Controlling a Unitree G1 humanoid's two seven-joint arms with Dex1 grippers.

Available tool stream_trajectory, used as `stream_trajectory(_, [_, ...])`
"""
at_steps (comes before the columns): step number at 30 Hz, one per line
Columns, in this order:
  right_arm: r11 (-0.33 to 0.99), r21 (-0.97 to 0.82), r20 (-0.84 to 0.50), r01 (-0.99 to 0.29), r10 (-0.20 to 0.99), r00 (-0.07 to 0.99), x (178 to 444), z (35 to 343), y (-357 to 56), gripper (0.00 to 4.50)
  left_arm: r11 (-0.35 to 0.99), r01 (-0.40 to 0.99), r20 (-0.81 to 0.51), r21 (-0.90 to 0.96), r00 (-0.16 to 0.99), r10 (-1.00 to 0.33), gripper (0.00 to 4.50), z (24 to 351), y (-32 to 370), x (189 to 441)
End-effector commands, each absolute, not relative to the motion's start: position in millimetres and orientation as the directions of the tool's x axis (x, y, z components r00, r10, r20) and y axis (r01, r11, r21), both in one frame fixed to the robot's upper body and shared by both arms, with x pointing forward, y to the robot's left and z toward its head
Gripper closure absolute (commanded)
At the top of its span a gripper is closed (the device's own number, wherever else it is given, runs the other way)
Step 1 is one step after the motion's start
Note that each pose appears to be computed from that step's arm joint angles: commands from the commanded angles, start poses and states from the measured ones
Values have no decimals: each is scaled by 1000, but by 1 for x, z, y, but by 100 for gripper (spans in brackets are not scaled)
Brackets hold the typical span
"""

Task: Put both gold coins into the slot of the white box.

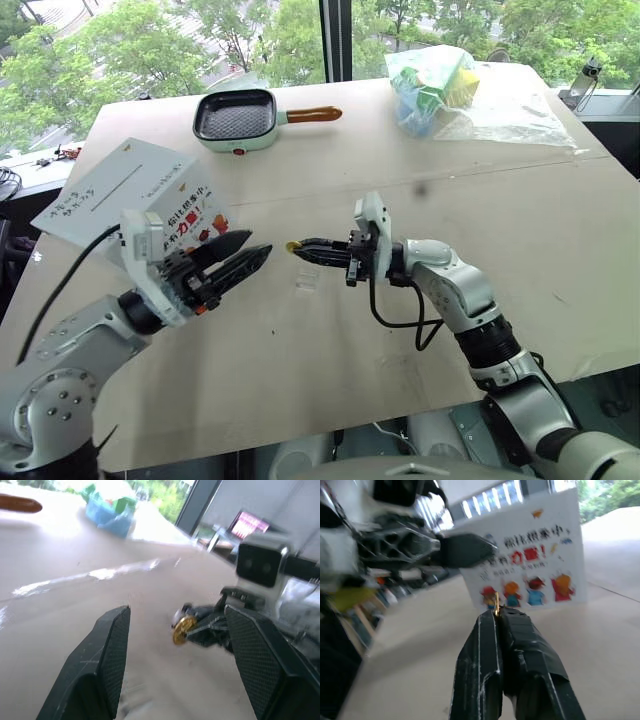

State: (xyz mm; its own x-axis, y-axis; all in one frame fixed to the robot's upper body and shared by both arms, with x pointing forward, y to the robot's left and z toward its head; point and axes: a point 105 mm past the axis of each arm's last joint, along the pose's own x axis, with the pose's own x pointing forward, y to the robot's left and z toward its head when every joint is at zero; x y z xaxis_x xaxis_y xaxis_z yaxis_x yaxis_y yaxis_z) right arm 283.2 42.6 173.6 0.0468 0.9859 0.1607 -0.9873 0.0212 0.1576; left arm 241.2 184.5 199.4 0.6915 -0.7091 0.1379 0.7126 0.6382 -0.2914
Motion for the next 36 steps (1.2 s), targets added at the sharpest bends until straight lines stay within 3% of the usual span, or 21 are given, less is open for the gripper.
stream_trajectory(1, [-98, 176, 272, -980, 961, -47, 265, 204, 43, 446, 572, 759, 233, -313, 645, -728, 145, 214, 167, 236])
stream_trajectory(9, [-266, 271, 360, -925, 919, -159, 245, 224, 38, 446, 424, 813, 290, -400, 551, -783, 145, 214, 140, 220])
stream_trajectory(12, [-280, 282, 362, -918, 917, -169, 243, 225, 37, 450, 406, 818, 310, -408, 542, -781, 221, 215, 139, 220])
stream_trajectory(16, [-284, 292, 363, -913, 916, -168, 244, 226, 36, 450, 404, 824, 363, -397, 546, -755, 387, 223, 142, 222])
stream_trajectory(26, [-278, 309, 369, -910, 916, -154, 244, 225, 34, 450, 386, 819, 394, -425, 551, -735, 387, 224, 148, 224])
stream_trajectory(28, [-276, 309, 370, -910, 917, -152, 244, 225, 34, 450, 372, 824, 389, -428, 539, -747, 281, 224, 147, 222])
stream_trajectory(31, [-274, 310, 371, -910, 917, -150, 244, 225, 34, 450, 487, 773, 408, -407, 631, -660, 150, 227, 158, 236])
stream_trajectory(36, [-269, 313, 370, -911, 918, -144, 245, 225, 34, 450, 408, 817, 454, -408, 569, -686, 150, 234, 154, 224])
